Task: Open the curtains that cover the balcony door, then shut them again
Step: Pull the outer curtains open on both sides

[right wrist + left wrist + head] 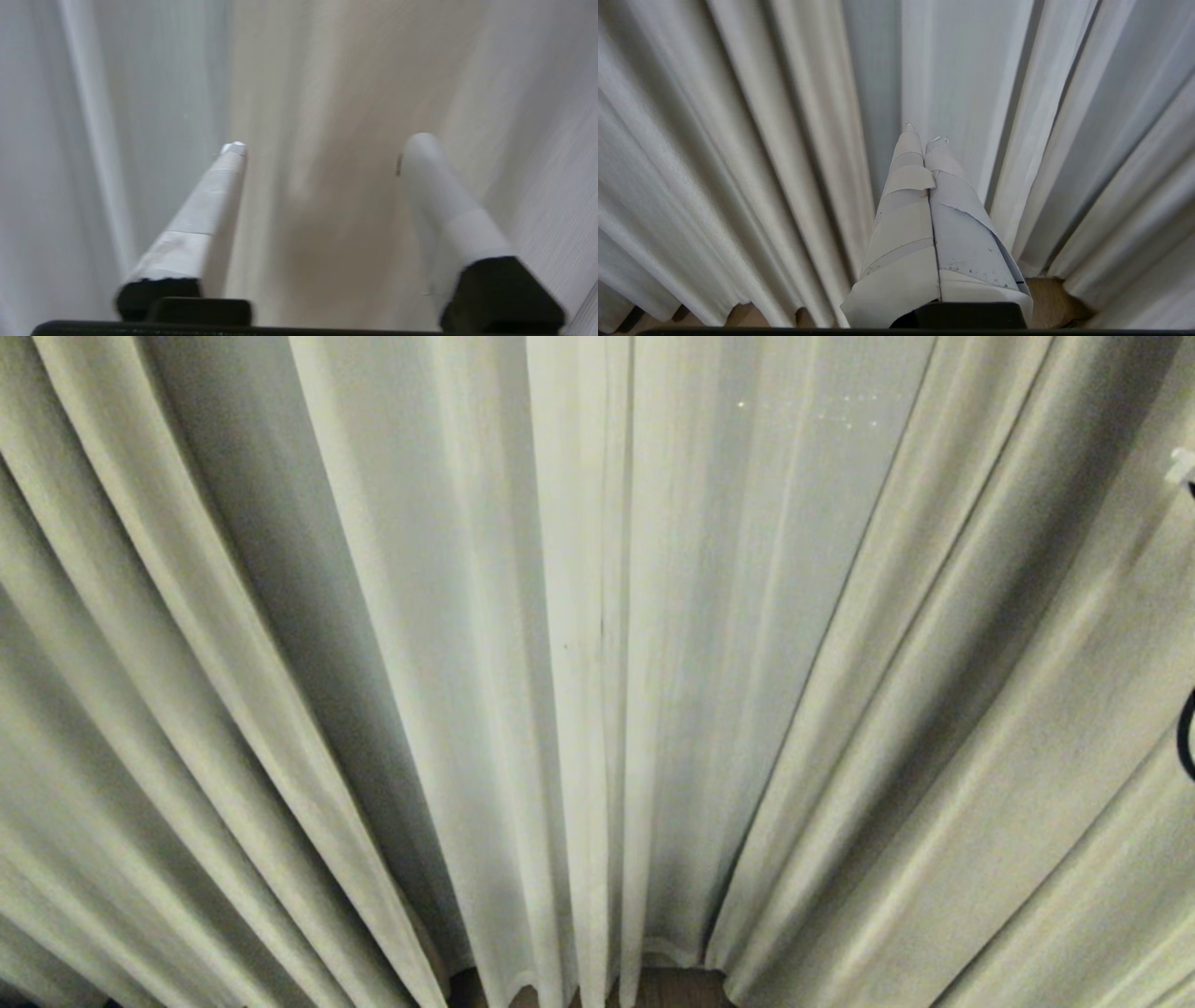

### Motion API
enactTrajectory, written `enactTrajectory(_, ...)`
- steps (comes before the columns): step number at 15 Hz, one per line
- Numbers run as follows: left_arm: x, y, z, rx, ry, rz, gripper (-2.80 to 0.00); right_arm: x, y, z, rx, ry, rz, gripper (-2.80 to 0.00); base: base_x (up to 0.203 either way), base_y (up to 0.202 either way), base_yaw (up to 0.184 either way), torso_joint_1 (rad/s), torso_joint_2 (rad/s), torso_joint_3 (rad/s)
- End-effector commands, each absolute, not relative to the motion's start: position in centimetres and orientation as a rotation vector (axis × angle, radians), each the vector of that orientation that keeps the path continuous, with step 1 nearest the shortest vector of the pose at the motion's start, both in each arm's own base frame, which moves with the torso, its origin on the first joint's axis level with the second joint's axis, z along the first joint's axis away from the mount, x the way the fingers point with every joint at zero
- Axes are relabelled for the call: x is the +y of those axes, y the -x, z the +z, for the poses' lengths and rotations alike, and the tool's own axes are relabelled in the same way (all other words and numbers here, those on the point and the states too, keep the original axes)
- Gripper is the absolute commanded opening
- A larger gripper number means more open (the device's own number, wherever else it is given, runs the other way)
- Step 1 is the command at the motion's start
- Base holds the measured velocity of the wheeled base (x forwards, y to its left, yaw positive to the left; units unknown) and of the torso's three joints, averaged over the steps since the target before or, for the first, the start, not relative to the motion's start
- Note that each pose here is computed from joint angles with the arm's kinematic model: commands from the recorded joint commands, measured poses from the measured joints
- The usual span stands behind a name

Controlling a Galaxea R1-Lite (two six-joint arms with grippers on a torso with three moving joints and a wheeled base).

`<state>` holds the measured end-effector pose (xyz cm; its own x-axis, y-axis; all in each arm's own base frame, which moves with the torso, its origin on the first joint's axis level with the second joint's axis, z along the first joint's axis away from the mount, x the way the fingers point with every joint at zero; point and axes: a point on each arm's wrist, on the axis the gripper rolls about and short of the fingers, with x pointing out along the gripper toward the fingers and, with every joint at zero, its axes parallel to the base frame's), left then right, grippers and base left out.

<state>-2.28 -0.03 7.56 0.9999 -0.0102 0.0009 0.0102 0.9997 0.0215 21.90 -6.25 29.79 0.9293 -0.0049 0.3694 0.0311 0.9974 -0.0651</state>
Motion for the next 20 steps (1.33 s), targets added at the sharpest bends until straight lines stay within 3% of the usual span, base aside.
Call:
enactTrajectory(1,0.0,2.3,7.6,-0.002,-0.021,-0.01,-2.8,-5.3,-18.0,28.6,-0.374,0.072,-0.032,0.0,0.0,0.0,0.0,0.0,0.0,0.0)
enactTrajectory(7,0.0,2.3,7.6,-0.002,-0.021,-0.009,-2.8,-2.0,-7.3,21.3,-0.317,0.053,-0.082,0.0,0.0,0.0,0.0,0.0,0.0,0.0)
enactTrajectory(12,0.0,2.3,7.6,0.0,-0.021,-0.01,-2.8,-1.5,-6.0,18.6,-0.252,0.035,-0.087,0.0,0.0,0.0,0.0,0.0,0.0,0.0)
enactTrajectory(13,0.0,2.3,7.6,-0.002,-0.021,-0.011,-2.8,-1.5,-5.8,18.2,-0.242,0.042,-0.088,-2.8,0.0,0.0,0.0,0.0,0.0,0.0)
enactTrajectory(20,0.0,2.3,7.6,-0.002,-0.021,-0.011,-2.8,-0.4,-4.5,15.5,-0.183,0.023,0.033,-2.8,0.0,0.0,0.0,0.0,0.0,0.0)
